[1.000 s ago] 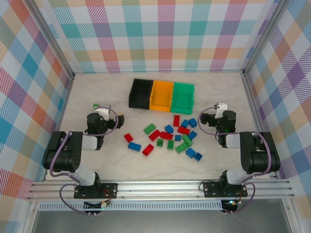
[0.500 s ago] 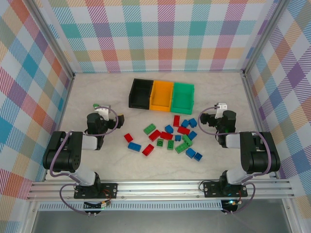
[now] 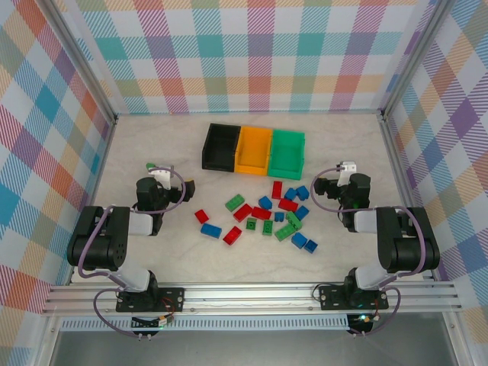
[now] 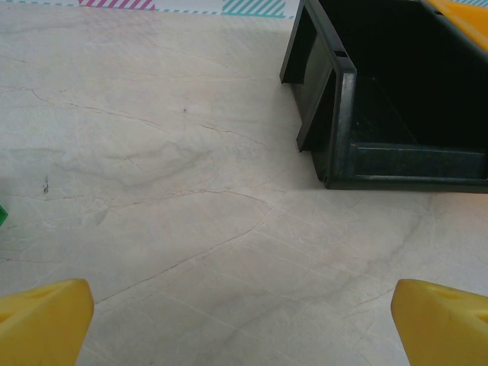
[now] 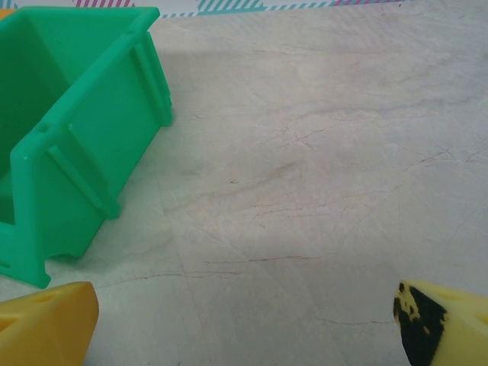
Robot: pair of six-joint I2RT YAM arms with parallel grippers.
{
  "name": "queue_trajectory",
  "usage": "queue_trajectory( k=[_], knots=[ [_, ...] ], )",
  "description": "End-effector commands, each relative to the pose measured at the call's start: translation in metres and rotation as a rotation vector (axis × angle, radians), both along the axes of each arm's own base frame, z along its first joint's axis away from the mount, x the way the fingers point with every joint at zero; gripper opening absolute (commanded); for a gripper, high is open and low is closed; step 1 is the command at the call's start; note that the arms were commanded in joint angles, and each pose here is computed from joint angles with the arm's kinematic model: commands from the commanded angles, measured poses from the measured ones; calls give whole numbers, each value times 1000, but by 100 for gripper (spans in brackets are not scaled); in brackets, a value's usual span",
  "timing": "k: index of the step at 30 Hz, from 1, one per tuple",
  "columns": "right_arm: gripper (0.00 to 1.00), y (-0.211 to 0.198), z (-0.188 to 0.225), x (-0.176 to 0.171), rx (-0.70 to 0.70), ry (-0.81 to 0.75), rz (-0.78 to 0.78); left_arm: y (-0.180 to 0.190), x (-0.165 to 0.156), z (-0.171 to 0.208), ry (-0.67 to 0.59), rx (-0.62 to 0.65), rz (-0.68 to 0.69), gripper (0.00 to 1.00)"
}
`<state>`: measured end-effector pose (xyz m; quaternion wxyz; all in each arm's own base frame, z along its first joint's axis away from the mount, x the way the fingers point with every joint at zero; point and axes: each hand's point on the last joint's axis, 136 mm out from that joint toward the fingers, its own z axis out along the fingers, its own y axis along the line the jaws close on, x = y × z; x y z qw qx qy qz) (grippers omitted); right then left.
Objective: Sort the legos into containers by color
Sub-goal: Pick up the lego from the center of the table.
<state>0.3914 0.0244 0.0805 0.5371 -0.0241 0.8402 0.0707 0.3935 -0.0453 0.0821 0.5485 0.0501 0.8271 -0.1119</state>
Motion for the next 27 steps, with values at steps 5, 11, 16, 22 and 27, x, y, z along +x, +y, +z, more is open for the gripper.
queue_trajectory(
  k=[5, 11, 16, 22, 27],
  knots=[
    [99, 0, 26, 8, 10, -17, -2, -2, -1, 3, -24, 8, -23, 100],
    [99, 1, 79, -1, 46, -48, -18, -2, -1, 3, -24, 9, -23, 100],
    [99, 13, 110, -11, 126, -38, 27, -2, -1, 3, -25, 8, -24, 100],
    [99, 23, 101, -27, 453, 235, -85, -1, -1, 3, -24, 8, -22, 100],
    [98, 60, 74, -41, 530, 420, 13, -2, -1, 3, -24, 9, -24, 100]
  ],
)
